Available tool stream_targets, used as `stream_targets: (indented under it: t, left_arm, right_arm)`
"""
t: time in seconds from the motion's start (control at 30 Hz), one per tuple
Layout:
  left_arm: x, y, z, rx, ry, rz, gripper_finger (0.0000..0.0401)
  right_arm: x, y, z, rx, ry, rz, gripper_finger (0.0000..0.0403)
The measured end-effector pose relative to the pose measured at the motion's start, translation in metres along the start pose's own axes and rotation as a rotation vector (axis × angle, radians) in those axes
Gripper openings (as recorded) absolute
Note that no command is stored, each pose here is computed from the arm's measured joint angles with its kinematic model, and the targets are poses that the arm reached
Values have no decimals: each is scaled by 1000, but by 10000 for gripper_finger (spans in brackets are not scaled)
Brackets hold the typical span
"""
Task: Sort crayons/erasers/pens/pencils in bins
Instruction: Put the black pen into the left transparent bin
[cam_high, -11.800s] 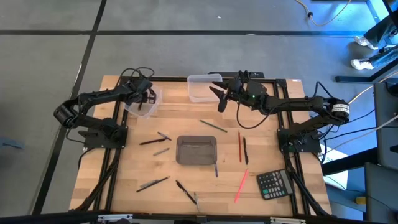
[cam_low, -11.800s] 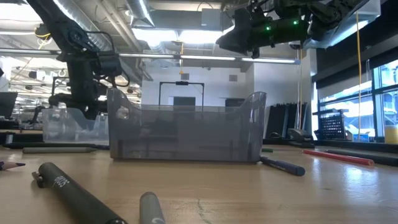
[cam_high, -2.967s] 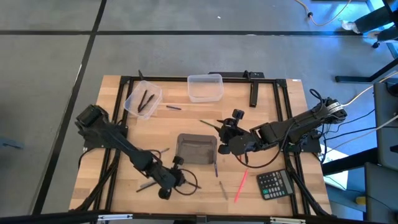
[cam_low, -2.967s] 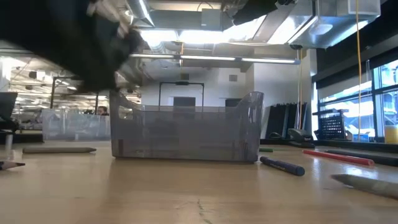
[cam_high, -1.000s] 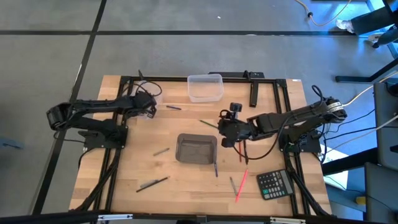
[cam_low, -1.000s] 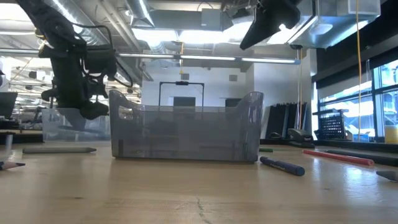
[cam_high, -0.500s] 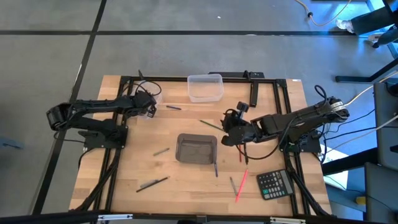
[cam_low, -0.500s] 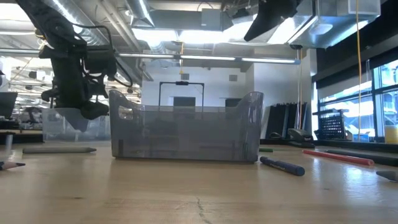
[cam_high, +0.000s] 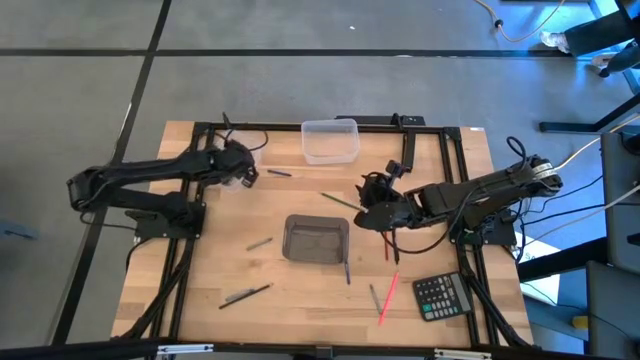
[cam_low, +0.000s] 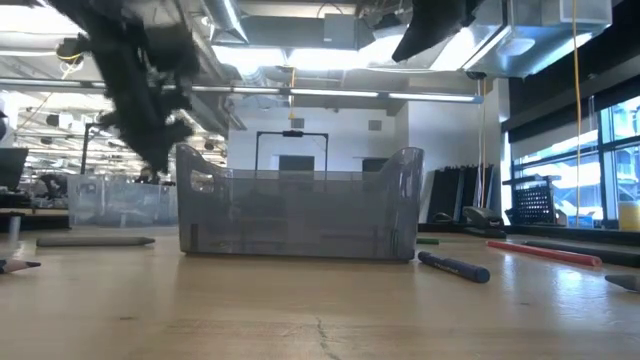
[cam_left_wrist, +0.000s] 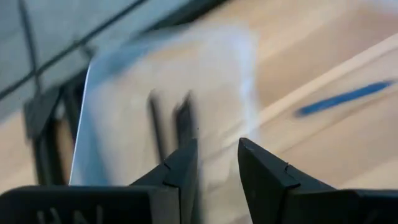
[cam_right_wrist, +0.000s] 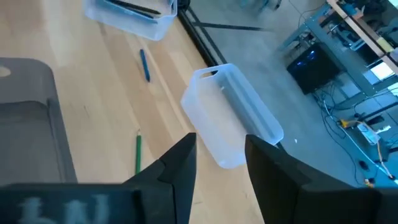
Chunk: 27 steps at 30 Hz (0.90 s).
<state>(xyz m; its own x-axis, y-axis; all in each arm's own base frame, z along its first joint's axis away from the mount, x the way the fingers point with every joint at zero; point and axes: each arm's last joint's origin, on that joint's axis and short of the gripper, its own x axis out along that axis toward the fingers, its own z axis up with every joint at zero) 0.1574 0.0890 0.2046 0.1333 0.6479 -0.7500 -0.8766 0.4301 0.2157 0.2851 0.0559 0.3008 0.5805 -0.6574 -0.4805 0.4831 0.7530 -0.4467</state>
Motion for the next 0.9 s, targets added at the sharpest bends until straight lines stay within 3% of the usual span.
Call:
stream_targets:
  t: [0.13, 0.23, 0.37, 0.43, 0.9]
  left_arm:
    - [-31, -11, 18, 0, -123, -117, 108]
    - [-53, -28, 30, 14, -250, -248, 108]
    - [-69, -65, 37, 119, -416, -504, 108]
    - [-70, -85, 39, 167, -476, -582, 108]
    - [-43, -219, 65, 488, -388, -779, 108]
  right_arm:
    - [-7, 1, 0, 4, -28, -36, 141]
    - [-31, 0, 0, 3, -105, -67, 141]
    - [-66, -10, -1, 61, -187, -4, 141]
    - [-76, -15, -3, 77, -202, 21, 141]
    - [-89, -32, -34, 136, -75, 14, 141]
